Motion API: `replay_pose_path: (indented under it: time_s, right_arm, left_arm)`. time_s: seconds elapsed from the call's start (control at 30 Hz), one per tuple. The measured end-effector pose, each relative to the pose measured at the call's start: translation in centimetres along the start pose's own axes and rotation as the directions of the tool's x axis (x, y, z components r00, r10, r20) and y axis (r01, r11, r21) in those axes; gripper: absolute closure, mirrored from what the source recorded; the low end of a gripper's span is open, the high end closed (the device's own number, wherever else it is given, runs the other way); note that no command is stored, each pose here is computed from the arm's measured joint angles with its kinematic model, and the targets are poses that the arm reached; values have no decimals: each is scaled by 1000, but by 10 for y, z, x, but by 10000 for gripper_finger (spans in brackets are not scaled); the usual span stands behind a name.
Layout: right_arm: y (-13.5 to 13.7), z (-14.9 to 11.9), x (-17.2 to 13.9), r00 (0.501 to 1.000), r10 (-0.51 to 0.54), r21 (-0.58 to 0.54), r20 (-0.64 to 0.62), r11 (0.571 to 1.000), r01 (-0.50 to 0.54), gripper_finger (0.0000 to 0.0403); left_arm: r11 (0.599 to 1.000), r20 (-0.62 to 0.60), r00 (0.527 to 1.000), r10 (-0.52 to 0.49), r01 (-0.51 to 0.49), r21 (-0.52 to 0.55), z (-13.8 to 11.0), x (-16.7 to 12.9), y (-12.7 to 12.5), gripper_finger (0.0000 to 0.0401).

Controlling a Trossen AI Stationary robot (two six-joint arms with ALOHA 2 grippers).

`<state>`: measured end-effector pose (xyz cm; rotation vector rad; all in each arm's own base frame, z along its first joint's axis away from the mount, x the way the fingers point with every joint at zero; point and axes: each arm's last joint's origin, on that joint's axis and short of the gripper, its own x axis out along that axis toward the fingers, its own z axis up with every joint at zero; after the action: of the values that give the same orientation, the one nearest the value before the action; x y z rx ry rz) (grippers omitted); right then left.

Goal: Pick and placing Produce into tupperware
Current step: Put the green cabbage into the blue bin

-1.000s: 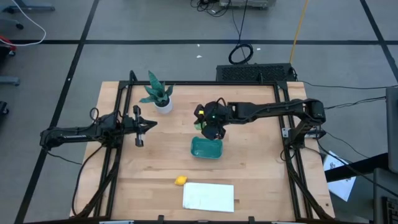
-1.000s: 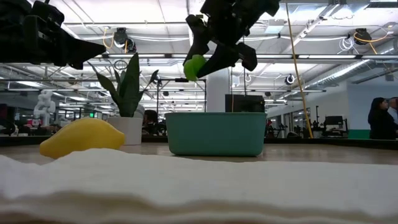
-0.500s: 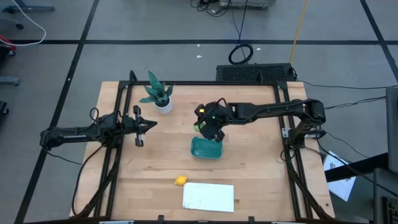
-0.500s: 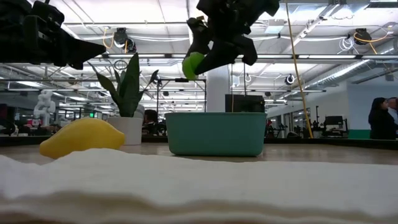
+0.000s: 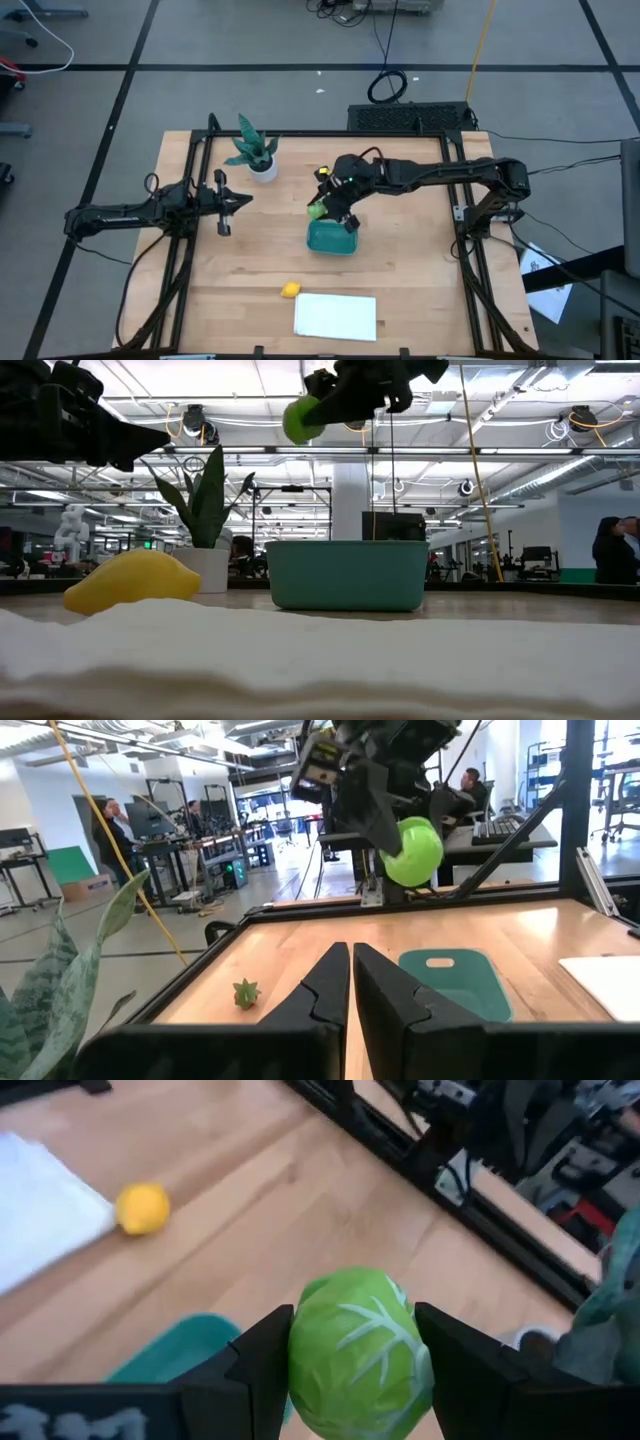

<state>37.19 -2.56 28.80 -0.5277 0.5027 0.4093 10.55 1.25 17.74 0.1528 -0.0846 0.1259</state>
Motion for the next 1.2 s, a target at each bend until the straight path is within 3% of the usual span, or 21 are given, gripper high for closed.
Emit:
replay_pose_path:
  time_s: [0.1, 0.27, 0.6, 1.2]
  right_arm:
    - [-1, 2, -2, 1000, -10, 15, 15, 1000, 10, 223]
    - [-5, 2, -7, 998, 19, 131, 57, 991, -26, 222]
    - [-23, -3, -18, 971, 82, 355, 225, 921, -161, 220]
    - [-9, -19, -12, 969, 185, 418, 164, 876, -239, 220]
  left_arm:
    - [1000, 3, 1000, 0, 0, -1, 0, 0, 0, 375]
    - [1000, 5, 1000, 1, -1, -3, 0, 0, 0, 375]
    - [1000, 4, 1000, 0, 0, -20, 0, 0, 0, 375]
    - [1000, 4, 1000, 0, 0, -22, 0, 0, 0, 375]
